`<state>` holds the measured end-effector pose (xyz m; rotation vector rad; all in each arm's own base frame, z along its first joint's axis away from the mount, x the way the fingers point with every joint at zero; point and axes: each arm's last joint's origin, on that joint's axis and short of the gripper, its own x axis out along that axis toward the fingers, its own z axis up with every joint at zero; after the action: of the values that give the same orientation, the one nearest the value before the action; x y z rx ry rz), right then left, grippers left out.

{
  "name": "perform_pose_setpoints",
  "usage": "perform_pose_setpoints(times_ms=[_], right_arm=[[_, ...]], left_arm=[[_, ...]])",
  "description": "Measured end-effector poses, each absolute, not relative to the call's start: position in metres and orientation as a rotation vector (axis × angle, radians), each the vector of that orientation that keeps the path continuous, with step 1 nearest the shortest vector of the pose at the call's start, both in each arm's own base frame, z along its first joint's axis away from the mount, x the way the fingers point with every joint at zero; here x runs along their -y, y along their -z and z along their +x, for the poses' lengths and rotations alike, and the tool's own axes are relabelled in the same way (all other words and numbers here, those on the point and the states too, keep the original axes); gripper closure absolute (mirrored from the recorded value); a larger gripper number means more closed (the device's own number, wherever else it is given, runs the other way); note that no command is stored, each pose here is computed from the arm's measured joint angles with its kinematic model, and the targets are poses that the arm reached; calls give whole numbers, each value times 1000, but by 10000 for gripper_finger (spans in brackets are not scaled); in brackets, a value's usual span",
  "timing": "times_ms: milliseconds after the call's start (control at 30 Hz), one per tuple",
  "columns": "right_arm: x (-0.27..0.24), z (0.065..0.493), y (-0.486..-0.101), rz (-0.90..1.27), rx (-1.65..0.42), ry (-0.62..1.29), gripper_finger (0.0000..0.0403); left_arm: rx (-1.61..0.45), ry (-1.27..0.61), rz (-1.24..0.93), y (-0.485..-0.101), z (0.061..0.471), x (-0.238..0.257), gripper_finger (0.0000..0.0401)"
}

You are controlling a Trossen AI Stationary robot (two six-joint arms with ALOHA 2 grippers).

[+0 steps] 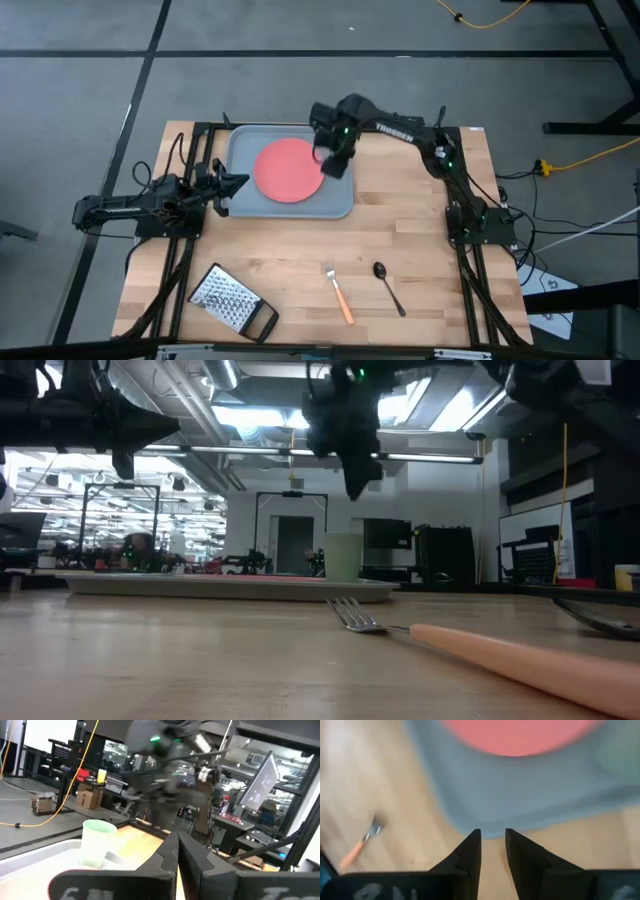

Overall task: Pick and place plate/cup/fork/spoon on tray
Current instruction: Put the black spoon on the gray serving tray beside the pink plate

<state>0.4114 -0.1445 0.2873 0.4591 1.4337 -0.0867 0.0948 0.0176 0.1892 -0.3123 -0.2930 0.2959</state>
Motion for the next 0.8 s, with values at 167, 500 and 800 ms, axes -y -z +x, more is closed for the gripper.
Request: perform_pose_setpoints(times_ms=[167, 500, 800], right_arm=[[81, 425, -295, 260, -1436, -124, 311], [-6, 432, -297, 51, -1430, -386, 312], [-17, 387, -307, 121, -1500, -426, 312]], left_arm=[[295, -293, -313, -189, 95, -17, 401], [307, -280, -391, -189, 95, -17, 401], [307, -280, -393, -189, 95, -17, 401]])
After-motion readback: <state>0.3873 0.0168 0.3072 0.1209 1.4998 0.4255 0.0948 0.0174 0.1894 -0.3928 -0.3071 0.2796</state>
